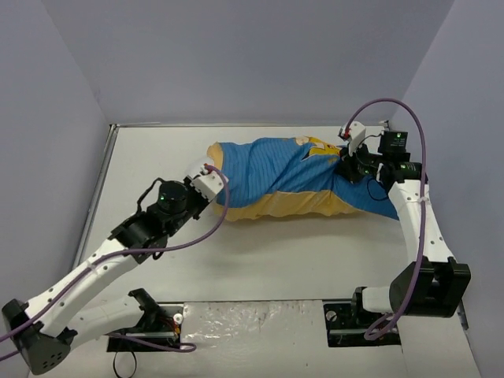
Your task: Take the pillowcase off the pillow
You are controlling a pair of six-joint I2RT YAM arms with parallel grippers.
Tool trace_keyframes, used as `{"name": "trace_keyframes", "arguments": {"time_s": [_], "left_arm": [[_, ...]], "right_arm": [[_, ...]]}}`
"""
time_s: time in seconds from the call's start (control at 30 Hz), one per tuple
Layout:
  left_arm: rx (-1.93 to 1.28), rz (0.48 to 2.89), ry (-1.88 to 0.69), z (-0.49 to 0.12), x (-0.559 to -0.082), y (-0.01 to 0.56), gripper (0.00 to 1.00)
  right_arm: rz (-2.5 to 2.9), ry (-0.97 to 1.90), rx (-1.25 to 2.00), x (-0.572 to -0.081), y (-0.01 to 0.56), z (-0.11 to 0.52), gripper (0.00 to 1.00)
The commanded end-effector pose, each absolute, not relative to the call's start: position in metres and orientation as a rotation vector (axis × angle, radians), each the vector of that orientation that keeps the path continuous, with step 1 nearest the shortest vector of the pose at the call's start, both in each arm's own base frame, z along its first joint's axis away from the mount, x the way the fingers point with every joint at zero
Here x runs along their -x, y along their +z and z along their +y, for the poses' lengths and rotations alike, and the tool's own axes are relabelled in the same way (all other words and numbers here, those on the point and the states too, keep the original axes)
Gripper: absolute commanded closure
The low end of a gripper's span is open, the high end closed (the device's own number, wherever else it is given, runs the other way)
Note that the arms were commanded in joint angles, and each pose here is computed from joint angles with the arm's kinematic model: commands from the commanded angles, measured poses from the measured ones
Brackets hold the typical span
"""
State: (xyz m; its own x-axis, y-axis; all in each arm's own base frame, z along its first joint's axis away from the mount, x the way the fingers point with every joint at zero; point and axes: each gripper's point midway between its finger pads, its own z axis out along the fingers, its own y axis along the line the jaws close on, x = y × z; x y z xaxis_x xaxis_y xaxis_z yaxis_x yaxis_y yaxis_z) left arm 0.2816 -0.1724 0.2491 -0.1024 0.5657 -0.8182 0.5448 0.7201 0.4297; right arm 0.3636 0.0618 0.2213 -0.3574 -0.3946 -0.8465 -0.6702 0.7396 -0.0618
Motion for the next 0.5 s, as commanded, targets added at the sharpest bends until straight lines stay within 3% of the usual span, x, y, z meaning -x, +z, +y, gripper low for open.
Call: {"name": "trace_keyframes", "arguments": {"time_s": [0.0, 0.1, 0.13, 0.23, 0.4, 0.47], "left_arm": [[-0.644, 1.518, -0.217, -0.174, -0.261, 0.366, 0.98], [-0.602, 1.513, -0.285, -0.173, -0.254, 0.381, 0.98], [-0.603, 1.522, -0.295, -0.174, -0.253, 0.38, 0.98], [-0.598, 1.601, -0.272, -0.171, -0.264, 0.359, 0.98], [-0.511, 1.699, -0.375, -0.164, -0.284, 0.336, 0.98], [-0.48, 1.716, -0.422, -0.162, -0.29, 0.335, 0.98]], "right_arm": [[1.861, 0.371, 0.885, -0.35, 0.275, 0.071, 0.98], [1.834, 0.345, 0.876, -0.34, 0.295, 0.072, 0.85], [1.837, 0.341, 0.872, -0.338, 0.298, 0.072, 0.7], [1.848, 0.296, 0.863, -0.332, 0.307, 0.068, 0.44], [1.863, 0.164, 0.93, -0.308, 0.317, 0.053, 0.21], [1.851, 0.126, 0.991, -0.296, 0.318, 0.051, 0.18]]}}
